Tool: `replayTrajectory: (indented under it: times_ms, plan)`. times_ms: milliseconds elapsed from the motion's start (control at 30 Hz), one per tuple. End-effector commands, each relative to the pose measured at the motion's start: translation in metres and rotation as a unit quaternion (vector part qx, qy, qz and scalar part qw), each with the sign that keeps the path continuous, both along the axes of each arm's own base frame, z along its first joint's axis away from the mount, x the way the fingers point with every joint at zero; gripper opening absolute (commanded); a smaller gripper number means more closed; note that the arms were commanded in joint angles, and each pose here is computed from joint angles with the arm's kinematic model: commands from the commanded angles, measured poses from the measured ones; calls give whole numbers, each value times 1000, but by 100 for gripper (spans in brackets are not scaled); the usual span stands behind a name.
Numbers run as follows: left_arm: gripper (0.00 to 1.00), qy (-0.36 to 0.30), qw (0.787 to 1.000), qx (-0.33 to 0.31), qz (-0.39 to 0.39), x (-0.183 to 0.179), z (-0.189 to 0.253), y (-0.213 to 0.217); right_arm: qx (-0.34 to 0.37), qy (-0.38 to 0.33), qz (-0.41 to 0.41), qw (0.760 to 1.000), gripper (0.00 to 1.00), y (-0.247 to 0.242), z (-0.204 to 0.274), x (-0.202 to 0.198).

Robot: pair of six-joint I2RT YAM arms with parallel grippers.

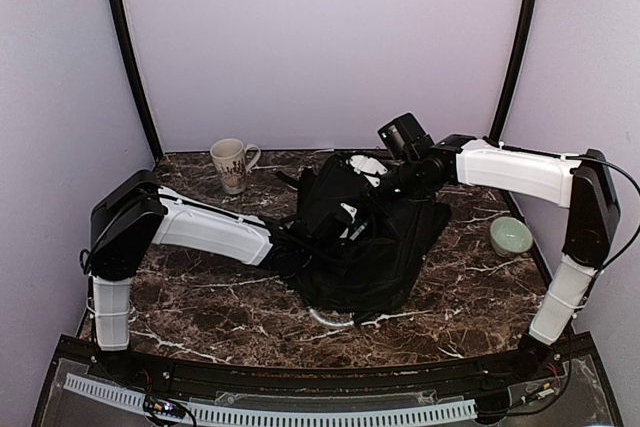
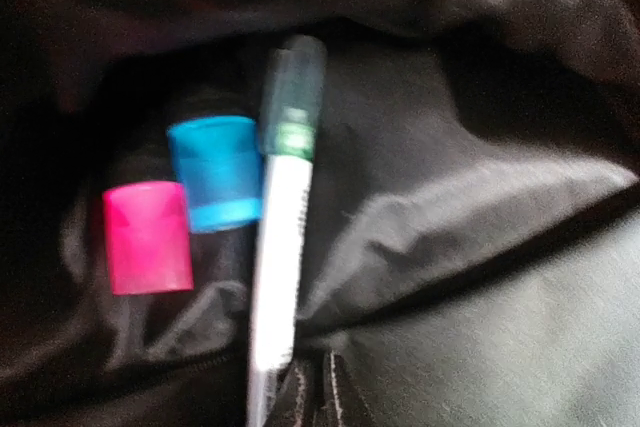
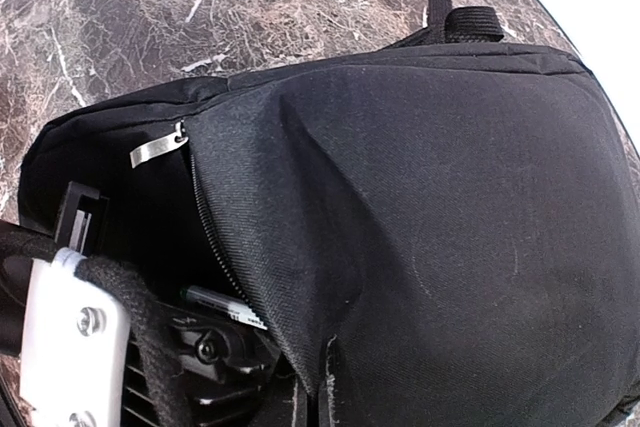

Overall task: Pack the student bag
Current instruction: Place the stationery in the student bag.

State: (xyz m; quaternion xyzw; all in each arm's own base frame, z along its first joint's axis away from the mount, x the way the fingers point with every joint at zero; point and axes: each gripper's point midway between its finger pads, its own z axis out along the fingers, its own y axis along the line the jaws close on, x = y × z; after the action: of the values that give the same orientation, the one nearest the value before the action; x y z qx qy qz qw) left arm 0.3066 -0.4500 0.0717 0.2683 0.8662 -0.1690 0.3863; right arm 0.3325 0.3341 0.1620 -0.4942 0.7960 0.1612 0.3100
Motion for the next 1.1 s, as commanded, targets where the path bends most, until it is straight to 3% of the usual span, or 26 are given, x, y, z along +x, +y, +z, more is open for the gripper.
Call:
replayTrajectory:
  times_ms: [0,200,333,500,800,1067]
  plan:
    - [7,-18,997,-46,-67,-25,48,-4,30,-12,22,999,0,15,17,-5]
    - [16,-17,996,-27,-85,-53,51,34,30,-11,25,999,0,15,16,-5]
    - [28,-11,997,32,-73,-47,28,45,32,-9,26,999,0,15,16,-6]
    - [31,-21,995,66,-68,-32,16,37,33,-9,25,999,0,16,18,-6]
    - [27,-6,995,79,-54,-16,-7,32,32,-9,25,999,0,15,17,-6]
    - [10,-42,998,32,-33,1,-3,17,35,-3,27,999,0,17,16,-7]
